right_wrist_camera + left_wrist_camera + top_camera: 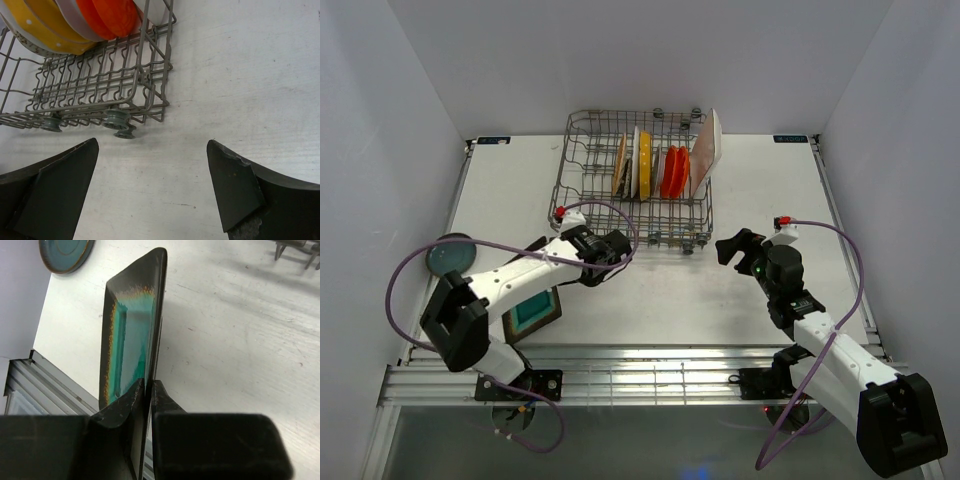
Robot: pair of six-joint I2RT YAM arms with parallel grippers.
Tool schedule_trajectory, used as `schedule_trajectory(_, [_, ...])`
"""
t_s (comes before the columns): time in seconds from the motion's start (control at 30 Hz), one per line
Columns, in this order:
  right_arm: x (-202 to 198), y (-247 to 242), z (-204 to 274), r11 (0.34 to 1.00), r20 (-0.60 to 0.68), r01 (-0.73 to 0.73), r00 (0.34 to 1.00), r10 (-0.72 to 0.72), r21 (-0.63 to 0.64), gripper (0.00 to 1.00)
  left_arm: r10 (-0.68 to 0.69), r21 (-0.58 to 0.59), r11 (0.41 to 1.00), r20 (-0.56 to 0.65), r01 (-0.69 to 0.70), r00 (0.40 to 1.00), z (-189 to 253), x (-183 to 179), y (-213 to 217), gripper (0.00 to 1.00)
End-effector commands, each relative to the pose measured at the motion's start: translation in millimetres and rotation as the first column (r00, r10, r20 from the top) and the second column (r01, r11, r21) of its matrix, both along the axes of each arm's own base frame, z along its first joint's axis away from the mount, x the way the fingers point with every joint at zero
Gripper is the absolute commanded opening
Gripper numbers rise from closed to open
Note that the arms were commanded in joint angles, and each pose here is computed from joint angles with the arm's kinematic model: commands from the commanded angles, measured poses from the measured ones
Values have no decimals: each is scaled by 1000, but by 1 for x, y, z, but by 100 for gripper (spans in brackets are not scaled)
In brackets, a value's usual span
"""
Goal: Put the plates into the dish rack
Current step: Pick up the plate from the corner of the board, then insert the plate into the dish rack.
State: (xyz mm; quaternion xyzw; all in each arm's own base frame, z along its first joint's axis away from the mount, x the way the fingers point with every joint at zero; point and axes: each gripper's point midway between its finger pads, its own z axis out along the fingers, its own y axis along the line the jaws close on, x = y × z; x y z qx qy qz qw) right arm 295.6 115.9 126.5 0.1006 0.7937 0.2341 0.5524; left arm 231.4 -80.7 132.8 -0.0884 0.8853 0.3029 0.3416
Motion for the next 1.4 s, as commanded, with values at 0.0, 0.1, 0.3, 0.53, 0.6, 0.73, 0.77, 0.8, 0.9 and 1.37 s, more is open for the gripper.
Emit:
schedule_trajectory(0.0, [9, 0, 22, 1000, 73, 8, 997, -8, 10, 94, -27, -43, 999, 117, 32, 993, 49, 3, 7, 0])
schedule_trajectory(0.1, [9, 1, 21, 1000, 71, 4, 997, -5, 7, 94, -38, -87, 995, 135, 50, 990, 62, 0, 8, 0])
schedule_trajectory(0.3, [9, 0, 22, 1000, 74, 7, 997, -8, 7, 94, -47, -151, 986, 175, 74, 984, 77, -8, 14, 0])
schedule_trajectory(0.53, [9, 0, 23, 1000, 75, 6, 997, -6, 8, 94, -42, -235, 967, 225, 96, 973, 95, -16, 18, 0])
schedule_trajectory(0.6, [9, 1, 23, 1000, 75, 4, 997, -5, 8, 94, -34, -260, 960, 250, 101, 968, 100, -18, 21, 0])
schedule_trajectory(0.73, [9, 1, 23, 1000, 76, 4, 997, -5, 9, 94, -9, -335, 935, 302, 115, 953, 106, -23, 22, 0])
schedule_trajectory(0.77, [9, 1, 23, 1000, 76, 4, 997, -5, 9, 94, -13, -353, 927, 309, 127, 951, 106, -23, 21, 0])
schedule_trajectory(0.8, [9, 0, 23, 1000, 76, 5, 997, -6, 9, 94, -17, -364, 921, 314, 137, 949, 105, -24, 21, 0])
schedule_trajectory(0.9, [9, 1, 23, 1000, 75, 4, 997, -4, 7, 94, -25, -431, 882, 361, 191, 932, 112, -25, 16, 0])
schedule_trajectory(1.37, [8, 1, 23, 1000, 77, 1, 997, -1, 8, 94, -71, -513, 778, 501, 362, 862, 158, -15, -7, 0])
